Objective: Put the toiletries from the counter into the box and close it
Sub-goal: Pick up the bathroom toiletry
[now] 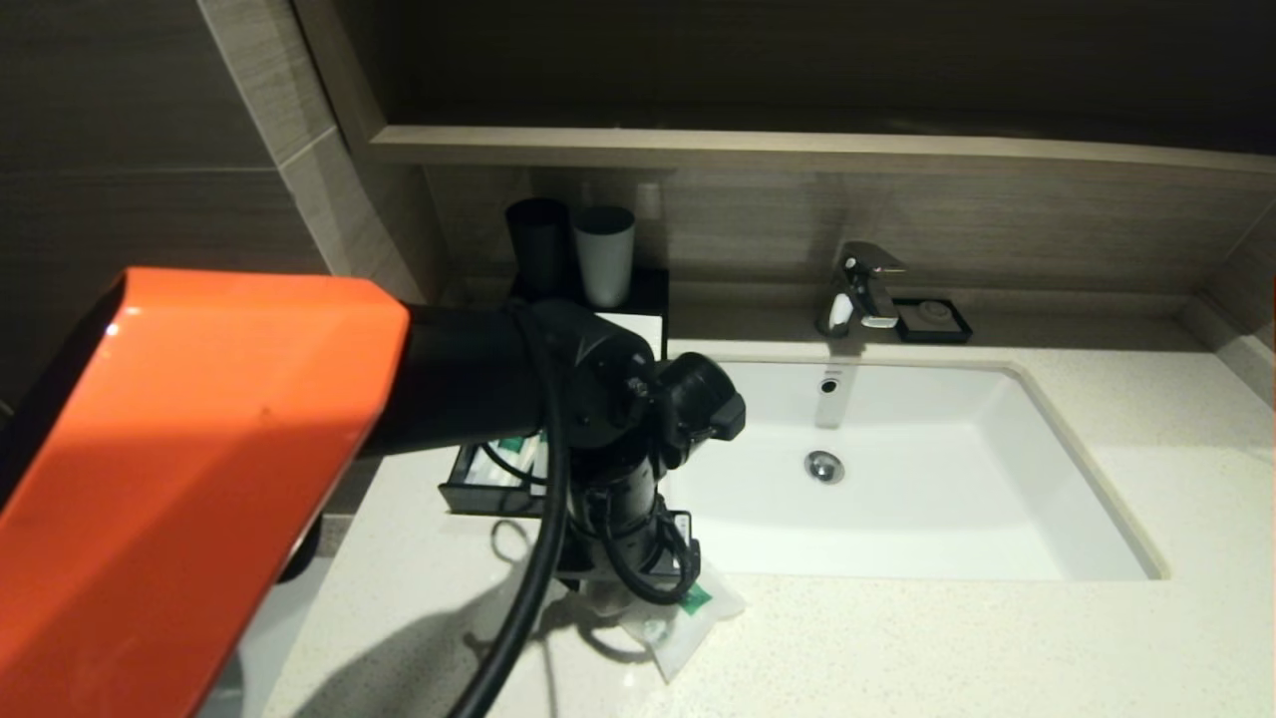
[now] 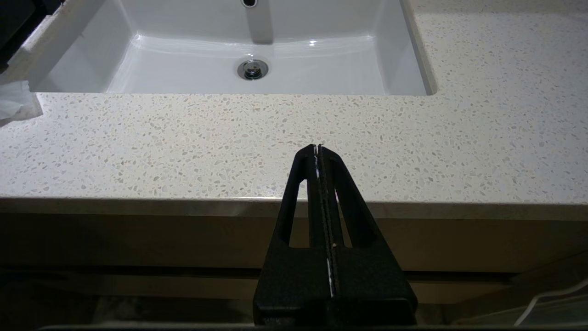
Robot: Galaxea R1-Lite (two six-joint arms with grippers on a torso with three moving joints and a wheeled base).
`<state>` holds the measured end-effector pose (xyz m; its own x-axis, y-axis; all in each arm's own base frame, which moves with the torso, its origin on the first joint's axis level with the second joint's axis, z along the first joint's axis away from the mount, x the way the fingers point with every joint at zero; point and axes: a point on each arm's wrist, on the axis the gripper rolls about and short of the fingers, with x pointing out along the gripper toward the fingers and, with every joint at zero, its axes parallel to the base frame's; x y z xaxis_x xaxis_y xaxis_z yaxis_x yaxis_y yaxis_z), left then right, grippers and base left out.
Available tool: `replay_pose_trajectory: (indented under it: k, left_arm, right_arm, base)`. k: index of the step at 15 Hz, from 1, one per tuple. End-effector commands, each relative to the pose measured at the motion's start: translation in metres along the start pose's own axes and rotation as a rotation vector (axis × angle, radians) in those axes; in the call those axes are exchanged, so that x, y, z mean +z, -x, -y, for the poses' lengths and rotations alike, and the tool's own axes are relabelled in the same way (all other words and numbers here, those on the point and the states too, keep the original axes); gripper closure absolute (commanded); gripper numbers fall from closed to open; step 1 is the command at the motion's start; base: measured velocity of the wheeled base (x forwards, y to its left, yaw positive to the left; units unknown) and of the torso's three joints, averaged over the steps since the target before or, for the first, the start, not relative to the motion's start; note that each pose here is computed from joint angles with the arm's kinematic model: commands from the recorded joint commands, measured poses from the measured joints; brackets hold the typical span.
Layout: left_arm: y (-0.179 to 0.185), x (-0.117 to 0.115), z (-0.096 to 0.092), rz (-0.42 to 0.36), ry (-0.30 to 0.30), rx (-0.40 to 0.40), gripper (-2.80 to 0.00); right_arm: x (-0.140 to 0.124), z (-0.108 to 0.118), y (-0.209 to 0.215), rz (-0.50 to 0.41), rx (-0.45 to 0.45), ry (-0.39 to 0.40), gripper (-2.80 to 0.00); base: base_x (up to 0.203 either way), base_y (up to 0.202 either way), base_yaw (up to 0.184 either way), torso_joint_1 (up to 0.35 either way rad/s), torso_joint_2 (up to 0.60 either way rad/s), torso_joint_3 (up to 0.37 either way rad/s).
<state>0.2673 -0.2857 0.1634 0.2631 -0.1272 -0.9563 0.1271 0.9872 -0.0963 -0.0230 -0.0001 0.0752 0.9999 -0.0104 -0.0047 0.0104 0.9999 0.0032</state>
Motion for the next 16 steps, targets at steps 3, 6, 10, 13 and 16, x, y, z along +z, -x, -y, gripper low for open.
replay_pose_trajectory:
  k: [3, 6, 10, 13, 16]
  left_arm:
    - [-0.0078, 0.0013, 0.0008, 0.008, 0.007, 0.029, -2.80]
    - [-0.0081, 0.0013, 0.0007, 0.010, 0.008, 0.032, -2.80]
    - [-0.0076, 0.0028, -0.0012, 0.013, 0.037, 0.034, -2.80]
    - [-0.0067, 0.0030, -0.0020, 0.014, 0.042, 0.034, 0.00]
    - [-0.0076, 0.0028, -0.0025, 0.020, 0.041, 0.049, 0.00]
  right_arm:
    - [-0.0001, 0.0000, -0.0001, -0.001, 0.000, 0.000, 0.00]
    - [0.0001, 0.0000, -0.0001, 0.000, 0.000, 0.000, 0.00]
    - [-0.0001, 0.0000, -0.0001, -0.001, 0.000, 0.000, 0.00]
    - [0.0003, 0.0000, 0.0000, 0.000, 0.000, 0.000, 0.00]
    - [-0.0001, 0.0000, -0.0001, -0.001, 0.000, 0.000, 0.00]
  base:
    - [0.000, 0.000, 0.000, 0.000, 0.00, 0.000]
    - [0.000, 0.000, 0.000, 0.000, 0.00, 0.000]
    - [0.000, 0.000, 0.000, 0.000, 0.00, 0.000]
    - [0.000, 0.000, 0.000, 0.000, 0.00, 0.000]
    - [0.000, 0.000, 0.000, 0.000, 0.00, 0.000]
